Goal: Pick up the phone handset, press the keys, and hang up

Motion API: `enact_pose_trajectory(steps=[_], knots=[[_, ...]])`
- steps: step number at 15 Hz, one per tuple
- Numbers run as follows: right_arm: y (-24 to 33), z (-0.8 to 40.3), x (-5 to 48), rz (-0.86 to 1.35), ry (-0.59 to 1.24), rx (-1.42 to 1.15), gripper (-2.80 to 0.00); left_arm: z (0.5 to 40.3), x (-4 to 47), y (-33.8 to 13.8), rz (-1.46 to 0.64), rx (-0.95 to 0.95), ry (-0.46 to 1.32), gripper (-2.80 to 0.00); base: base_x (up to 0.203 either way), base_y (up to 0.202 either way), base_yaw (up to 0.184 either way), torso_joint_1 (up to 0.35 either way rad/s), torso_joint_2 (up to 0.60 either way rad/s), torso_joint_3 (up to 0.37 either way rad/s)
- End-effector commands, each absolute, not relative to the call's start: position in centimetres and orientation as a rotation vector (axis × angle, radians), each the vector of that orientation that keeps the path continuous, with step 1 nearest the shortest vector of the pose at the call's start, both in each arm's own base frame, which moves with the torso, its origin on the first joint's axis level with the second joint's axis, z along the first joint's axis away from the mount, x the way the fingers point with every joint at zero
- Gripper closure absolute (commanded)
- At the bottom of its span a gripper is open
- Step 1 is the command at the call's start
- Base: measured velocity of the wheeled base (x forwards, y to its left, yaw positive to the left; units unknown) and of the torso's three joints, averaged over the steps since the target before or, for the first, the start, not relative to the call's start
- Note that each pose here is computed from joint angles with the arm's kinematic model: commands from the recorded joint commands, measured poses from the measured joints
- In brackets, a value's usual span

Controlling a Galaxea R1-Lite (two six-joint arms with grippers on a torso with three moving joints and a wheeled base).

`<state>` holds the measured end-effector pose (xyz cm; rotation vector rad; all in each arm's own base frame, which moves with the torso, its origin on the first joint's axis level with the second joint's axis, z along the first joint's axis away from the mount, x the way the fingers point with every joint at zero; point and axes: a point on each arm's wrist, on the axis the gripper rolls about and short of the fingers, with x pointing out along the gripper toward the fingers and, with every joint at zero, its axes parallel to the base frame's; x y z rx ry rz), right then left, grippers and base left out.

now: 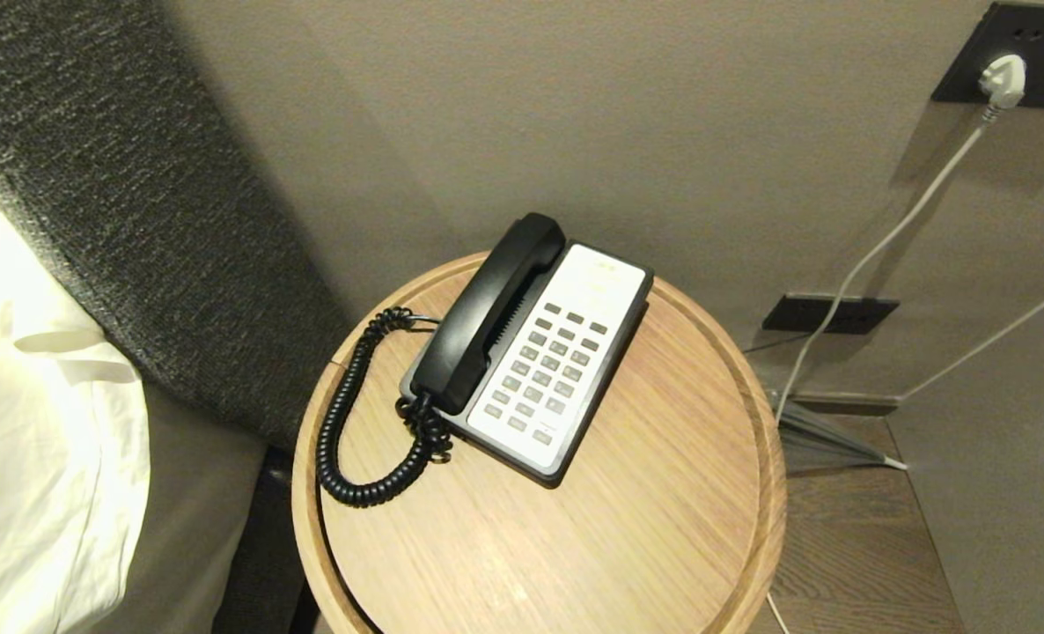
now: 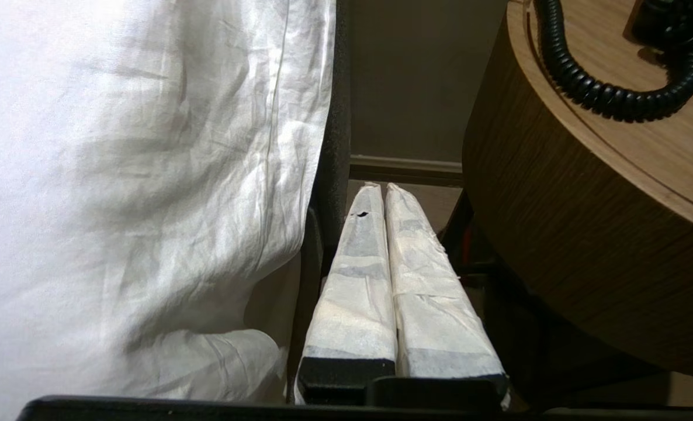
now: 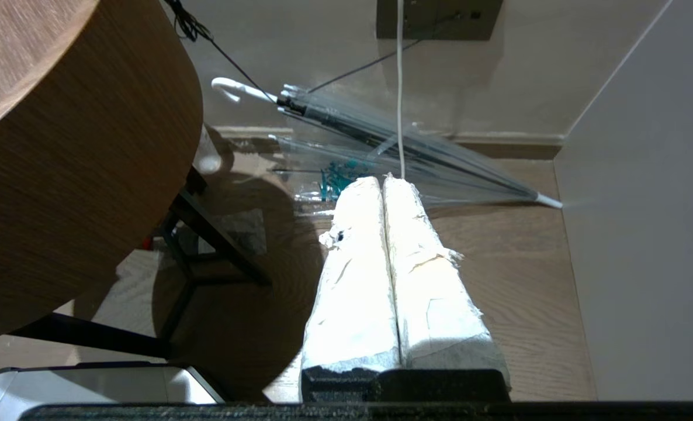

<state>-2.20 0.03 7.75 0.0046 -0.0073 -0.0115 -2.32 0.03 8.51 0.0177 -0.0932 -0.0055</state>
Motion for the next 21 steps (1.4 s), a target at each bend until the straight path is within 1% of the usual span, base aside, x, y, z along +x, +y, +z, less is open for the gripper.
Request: enact_pose_trajectory(steps=[1, 21], knots=[[0.02, 7.6, -2.12, -0.011, 0.003, 0.005, 0.0, 7.41, -2.01, 0.03, -0.005, 0.007, -0.055, 0.0, 0.0, 0.0, 0.0, 0.002, 0.0, 0.137], [0.03, 7.6, -2.12, -0.012, 0.003, 0.005, 0.0, 7.41, -2.01, 0.03, -0.004, 0.007, -0.055, 0.0, 0.0, 0.0, 0.0, 0.002, 0.0, 0.199]])
